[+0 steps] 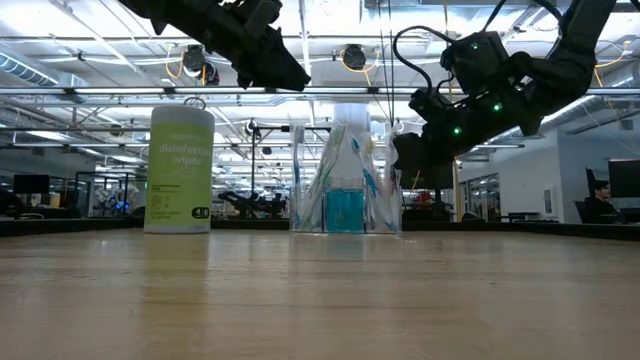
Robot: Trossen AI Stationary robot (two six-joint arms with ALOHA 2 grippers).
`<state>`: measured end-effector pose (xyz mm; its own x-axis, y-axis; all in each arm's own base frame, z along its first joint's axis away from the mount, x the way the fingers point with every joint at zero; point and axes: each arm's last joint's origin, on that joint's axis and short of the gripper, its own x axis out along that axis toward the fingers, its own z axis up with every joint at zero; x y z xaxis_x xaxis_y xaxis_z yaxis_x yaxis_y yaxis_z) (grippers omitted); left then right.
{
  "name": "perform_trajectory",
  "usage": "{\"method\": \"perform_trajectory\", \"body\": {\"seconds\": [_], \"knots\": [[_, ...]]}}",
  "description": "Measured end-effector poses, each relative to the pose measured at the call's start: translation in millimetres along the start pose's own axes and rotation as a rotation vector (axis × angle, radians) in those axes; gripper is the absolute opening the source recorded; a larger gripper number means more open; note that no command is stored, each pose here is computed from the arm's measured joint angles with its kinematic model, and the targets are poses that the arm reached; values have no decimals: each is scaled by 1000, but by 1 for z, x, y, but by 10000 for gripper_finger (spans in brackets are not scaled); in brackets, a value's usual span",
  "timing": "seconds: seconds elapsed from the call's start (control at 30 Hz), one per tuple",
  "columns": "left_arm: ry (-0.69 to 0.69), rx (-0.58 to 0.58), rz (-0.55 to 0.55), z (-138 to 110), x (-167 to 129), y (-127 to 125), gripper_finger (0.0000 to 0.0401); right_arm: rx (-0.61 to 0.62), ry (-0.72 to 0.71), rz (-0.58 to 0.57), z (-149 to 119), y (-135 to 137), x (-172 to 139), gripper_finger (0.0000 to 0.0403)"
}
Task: Pick & Place toothbrushing station
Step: Put the violet toothbrush into the transparent organizer, then return to home position
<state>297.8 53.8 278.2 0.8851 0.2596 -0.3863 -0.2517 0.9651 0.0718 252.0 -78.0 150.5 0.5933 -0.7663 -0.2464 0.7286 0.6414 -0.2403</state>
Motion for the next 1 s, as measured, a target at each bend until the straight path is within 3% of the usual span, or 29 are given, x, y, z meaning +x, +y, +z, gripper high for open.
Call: {"method": "perform_trajectory", "body": {"seconds": [0.33,0.53,0.63,0.8,1.0], "knots": [[9,-36,17,1,-6,2,165,22,-28,50,24,-7,-28,75],[69,-38,146,4,-41,4,160,-65,-49,91,43,-23,-60,111],[114,11,147,3,-65,3,138,-122,-80,254,50,-31,-76,116],[-8,101,63,17,-114,2,92,-99,-203,675,62,-43,-107,107],[-178,169,4,14,-170,9,49,-77,-327,850,69,-66,-140,73]]}}
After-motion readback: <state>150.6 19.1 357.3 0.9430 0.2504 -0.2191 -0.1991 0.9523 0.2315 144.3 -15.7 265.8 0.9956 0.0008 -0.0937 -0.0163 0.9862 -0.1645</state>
